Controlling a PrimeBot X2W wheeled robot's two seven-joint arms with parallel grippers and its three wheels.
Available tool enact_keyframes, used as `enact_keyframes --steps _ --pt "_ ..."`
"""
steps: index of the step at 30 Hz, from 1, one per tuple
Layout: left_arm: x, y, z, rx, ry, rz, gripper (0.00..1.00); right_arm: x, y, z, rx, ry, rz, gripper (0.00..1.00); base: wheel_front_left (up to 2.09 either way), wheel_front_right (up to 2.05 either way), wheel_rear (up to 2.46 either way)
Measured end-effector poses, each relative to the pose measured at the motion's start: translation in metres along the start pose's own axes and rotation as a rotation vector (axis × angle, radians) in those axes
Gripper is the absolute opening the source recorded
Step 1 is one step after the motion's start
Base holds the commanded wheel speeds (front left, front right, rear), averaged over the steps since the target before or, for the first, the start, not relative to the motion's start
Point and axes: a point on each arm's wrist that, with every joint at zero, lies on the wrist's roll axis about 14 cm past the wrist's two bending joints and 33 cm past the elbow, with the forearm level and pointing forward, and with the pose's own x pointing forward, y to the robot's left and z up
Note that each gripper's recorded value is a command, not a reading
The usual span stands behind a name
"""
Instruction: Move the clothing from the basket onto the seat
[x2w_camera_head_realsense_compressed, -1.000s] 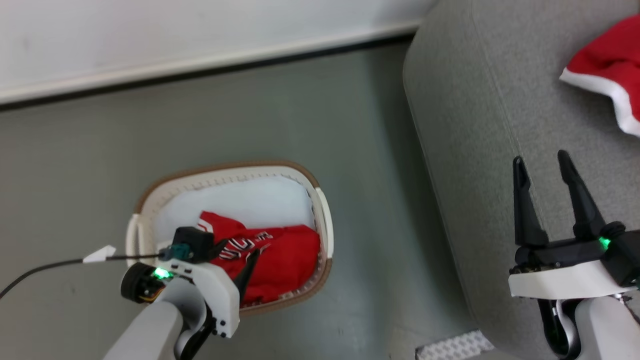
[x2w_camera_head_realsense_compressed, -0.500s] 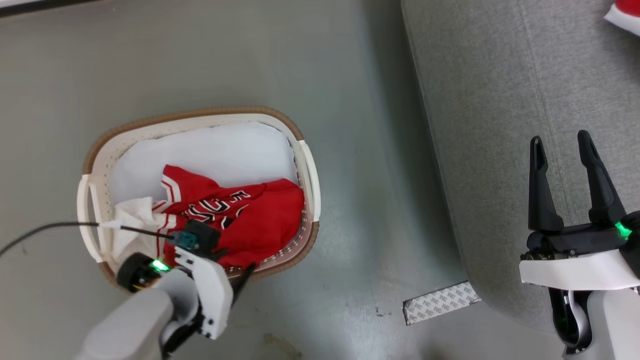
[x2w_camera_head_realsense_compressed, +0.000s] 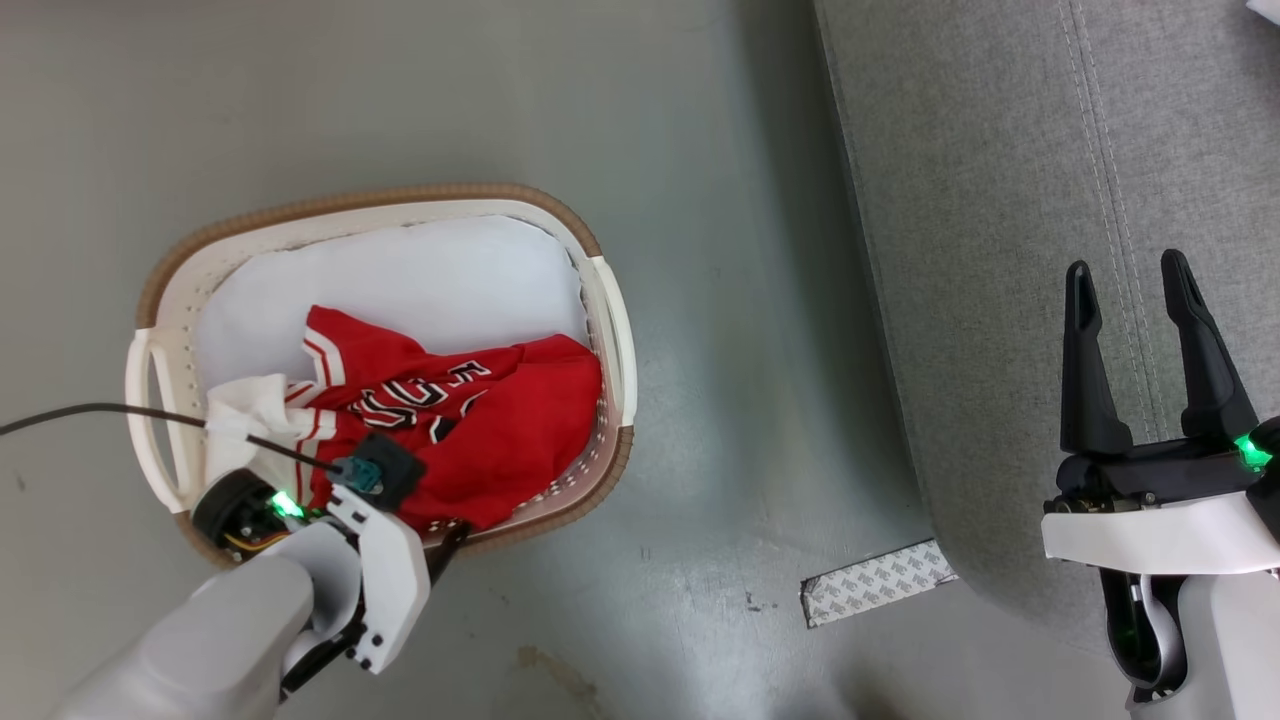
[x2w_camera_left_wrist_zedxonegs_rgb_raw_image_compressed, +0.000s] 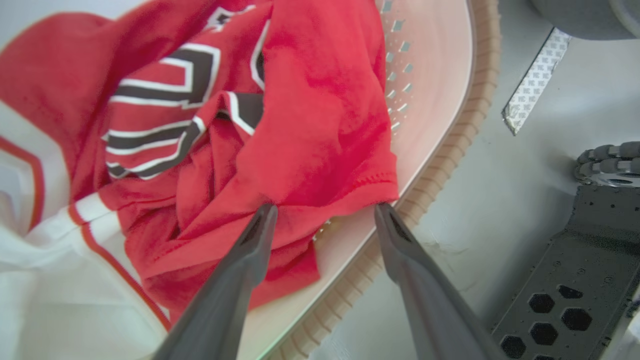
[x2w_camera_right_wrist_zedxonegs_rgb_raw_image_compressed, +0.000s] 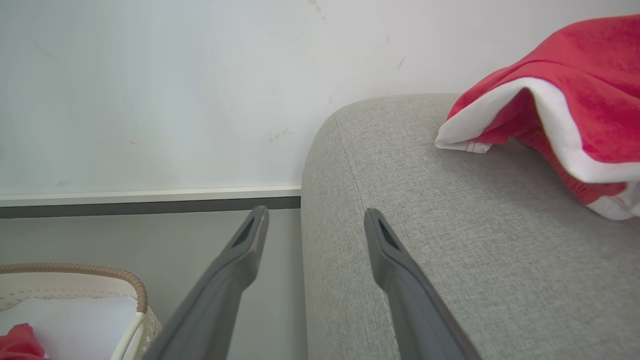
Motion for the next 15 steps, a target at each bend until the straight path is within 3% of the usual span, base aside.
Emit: enact_keyframes --steps 15 --pt "0.009 0.005 0.001 0.070 -0.020 -0.017 1.00 0.006 0.001 -0.010 0.004 0.016 0.001 1.00 0.00 0.00 0.00"
